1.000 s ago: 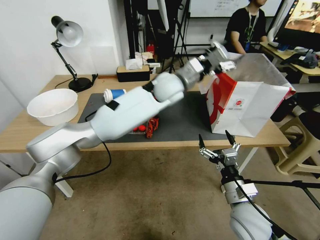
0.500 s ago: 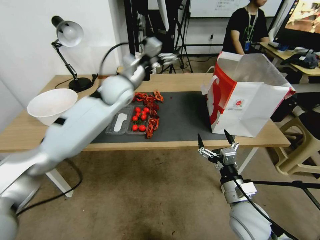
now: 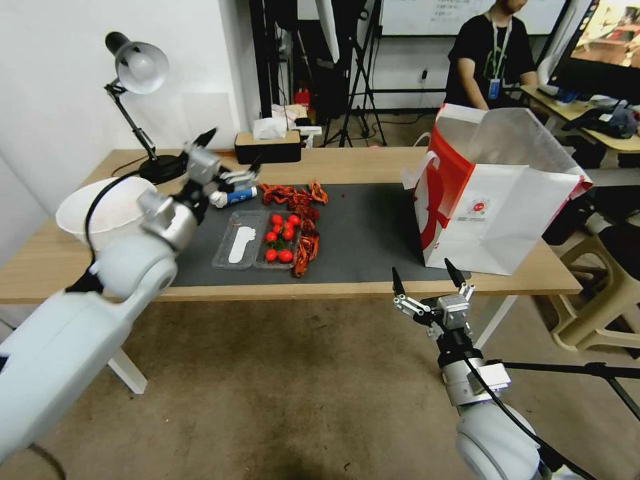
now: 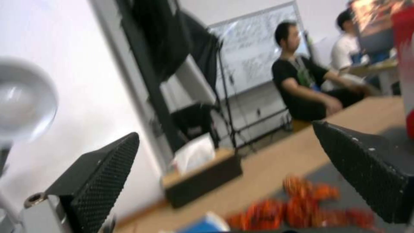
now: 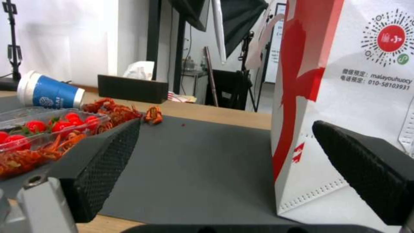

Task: Pick up the trash from the table and place it into the takeout bag.

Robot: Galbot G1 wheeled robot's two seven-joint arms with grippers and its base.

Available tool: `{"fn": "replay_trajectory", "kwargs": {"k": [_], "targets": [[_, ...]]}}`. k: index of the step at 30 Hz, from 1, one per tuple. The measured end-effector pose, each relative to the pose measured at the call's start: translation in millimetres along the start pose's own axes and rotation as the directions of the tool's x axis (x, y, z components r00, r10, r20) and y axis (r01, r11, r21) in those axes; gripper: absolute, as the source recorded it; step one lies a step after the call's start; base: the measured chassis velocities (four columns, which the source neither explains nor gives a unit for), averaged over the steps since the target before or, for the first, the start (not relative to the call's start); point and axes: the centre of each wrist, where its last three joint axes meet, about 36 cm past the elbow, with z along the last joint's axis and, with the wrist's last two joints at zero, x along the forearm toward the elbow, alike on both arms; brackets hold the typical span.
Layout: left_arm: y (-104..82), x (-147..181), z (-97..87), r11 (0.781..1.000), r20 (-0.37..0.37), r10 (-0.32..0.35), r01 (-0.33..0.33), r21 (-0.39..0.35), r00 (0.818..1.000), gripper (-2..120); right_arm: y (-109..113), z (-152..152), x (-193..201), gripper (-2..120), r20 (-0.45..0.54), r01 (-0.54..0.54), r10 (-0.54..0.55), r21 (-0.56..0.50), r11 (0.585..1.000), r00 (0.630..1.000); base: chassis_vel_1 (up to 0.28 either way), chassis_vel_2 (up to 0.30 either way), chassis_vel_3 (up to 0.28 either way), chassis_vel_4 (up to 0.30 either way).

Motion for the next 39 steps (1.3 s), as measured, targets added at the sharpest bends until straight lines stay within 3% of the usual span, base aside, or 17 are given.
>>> {"fn": "replay_trajectory", "kwargs": {"k": [4, 10, 12, 14, 18, 23, 30, 39], "targets": [[-9.2, 30, 17.0, 0.997, -0.029, -0.072, 0.073, 0.027, 0.997, 100, 0, 1, -1, 100, 0.002, 0.000, 0.000, -0.001, 1.000, 1.000, 0.000, 0.000, 0.000, 0.000], [-12.9, 58, 24.2, 0.986, -0.054, -0.157, 0.160, 0.046, 0.986, 100, 0, 2, -2, 100, 0.003, 0.003, -0.003, -0.002, 1.000, 1.000, 0.000, 0.000, 0.000, 0.000], [-15.2, 81, 33.7, 0.975, -0.086, -0.214, 0.218, 0.047, 0.973, 100, 0, 4, -2, 100, 0.004, 0.003, -0.003, -0.004, 1.000, 1.000, 0.000, 0.000, 0.000, 0.000], [-15.7, 85, 35.6, 0.973, -0.091, -0.221, 0.225, 0.047, 0.971, 100, 0, 4, -2, 100, 0.005, 0.003, -0.003, -0.004, 1.000, 1.000, 0.000, 0.000, 0.000, 0.000], [-24.0, 119, 50.1, 0.956, -0.142, -0.282, 0.291, 0.047, 0.949, 100, 0, 6, -2, 100, 0.007, 0.008, -0.008, -0.006, 1.000, 1.000, 0.000, 0.000, 0.000, 0.000], [-29.5, 131, 55.7, 0.950, -0.155, -0.297, 0.307, 0.049, 0.942, 100, 1, 6, -2, 100, 0.007, 0.008, -0.008, -0.008, 1.000, 1.000, 0.000, 0.000, 0.000, 0.000], [-46.4, 158, 80.9, 0.933, -0.182, -0.343, 0.357, 0.049, 0.922, 100, 1, 7, -1, 100, 0.004, 0.009, -0.009, -0.008, 1.000, 1.000, 0.000, 0.000, 0.000, 0.000], [-63.4, 169, 97.6, 0.925, -0.197, -0.357, 0.374, 0.059, 0.913, 100, 0, 8, 0, 100, 0.001, 0.006, -0.006, -0.003, 1.000, 1.000, 0.000, 0.000, 0.000, 0.000]]}}
